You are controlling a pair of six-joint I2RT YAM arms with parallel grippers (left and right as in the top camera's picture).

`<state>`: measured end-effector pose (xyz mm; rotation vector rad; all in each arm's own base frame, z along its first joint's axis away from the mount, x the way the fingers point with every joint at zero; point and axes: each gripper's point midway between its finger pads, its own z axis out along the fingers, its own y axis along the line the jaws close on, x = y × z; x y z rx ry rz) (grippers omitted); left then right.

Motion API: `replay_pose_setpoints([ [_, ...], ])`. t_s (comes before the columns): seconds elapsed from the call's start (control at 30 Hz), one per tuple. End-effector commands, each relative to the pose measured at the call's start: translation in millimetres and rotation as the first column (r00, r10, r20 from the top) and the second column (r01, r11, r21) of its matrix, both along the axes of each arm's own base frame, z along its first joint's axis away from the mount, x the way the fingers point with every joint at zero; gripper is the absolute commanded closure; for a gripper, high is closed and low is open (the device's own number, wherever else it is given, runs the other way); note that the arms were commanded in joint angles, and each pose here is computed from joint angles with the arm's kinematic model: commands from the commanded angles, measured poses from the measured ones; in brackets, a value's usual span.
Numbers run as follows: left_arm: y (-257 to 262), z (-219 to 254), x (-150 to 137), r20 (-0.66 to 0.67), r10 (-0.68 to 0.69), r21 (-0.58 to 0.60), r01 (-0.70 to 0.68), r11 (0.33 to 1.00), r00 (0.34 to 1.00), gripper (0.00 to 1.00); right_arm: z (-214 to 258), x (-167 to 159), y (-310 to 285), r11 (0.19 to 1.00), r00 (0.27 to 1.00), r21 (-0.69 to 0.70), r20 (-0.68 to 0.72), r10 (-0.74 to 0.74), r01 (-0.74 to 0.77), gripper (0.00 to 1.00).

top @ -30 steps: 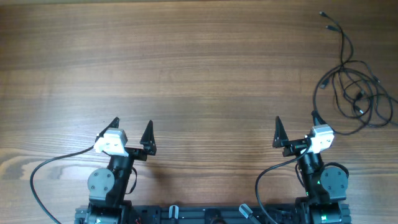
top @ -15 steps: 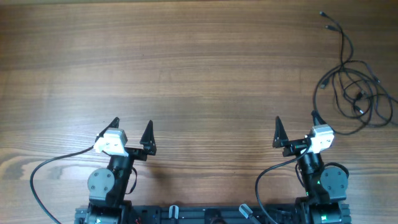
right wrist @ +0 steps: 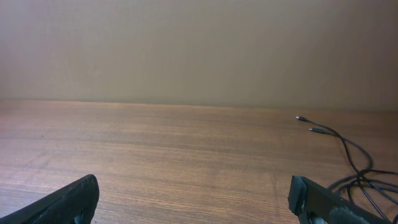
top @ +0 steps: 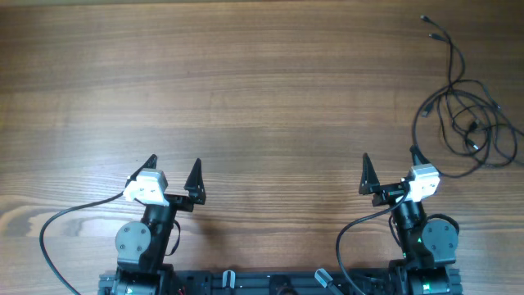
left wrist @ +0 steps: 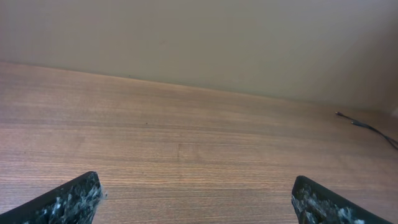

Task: Untangle cables

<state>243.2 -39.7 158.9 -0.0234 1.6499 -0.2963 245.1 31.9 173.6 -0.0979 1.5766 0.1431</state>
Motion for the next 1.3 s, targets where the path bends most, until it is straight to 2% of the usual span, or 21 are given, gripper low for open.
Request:
replay_pose_setpoints([
  [0.0,-2.3,-0.9,-0.8,0.000,-0.013,-0.006,0.013,1.000,1.000,0.00,2.4,-0.7,0.9,1.000,1.000,0.013,0.009,0.007,-0.007,0.00],
  [0.4,-3.3,-1.0,-1.0,0.003,-0.019,0.008,0.019,1.000,1.000,0.00,2.4,-0.7,0.9,1.000,1.000,0.012,0.010,0.007,-0.007,0.00],
  [0.47,-5.8,-0.8,-1.5,0.014,-0.039,0.069,0.038,0.997,0.999,0.00,2.4,-0.7,0.9,1.000,1.000,0.012,0.010,0.007,-0.007,0.00],
  [0.83,-21.7,1.9,-5.6,0.056,-0.153,0.248,0.134,0.959,0.987,0.00,2.4,-0.7,0.9,1.000,1.000,0.013,0.010,0.007,-0.007,0.00],
  [0.97,-23.0,2.1,-6.0,0.048,-0.155,0.194,0.143,0.970,0.987,0.00,2.4,-0.7,0.9,1.000,1.000,0.012,0.010,0.007,-0.007,0.00],
  [1.27,-31.8,2.2,-8.6,0.049,-0.193,0.192,0.181,0.965,0.980,0.00,2.4,-0.7,0.9,1.000,1.000,0.013,0.010,0.007,-0.007,0.00],
])
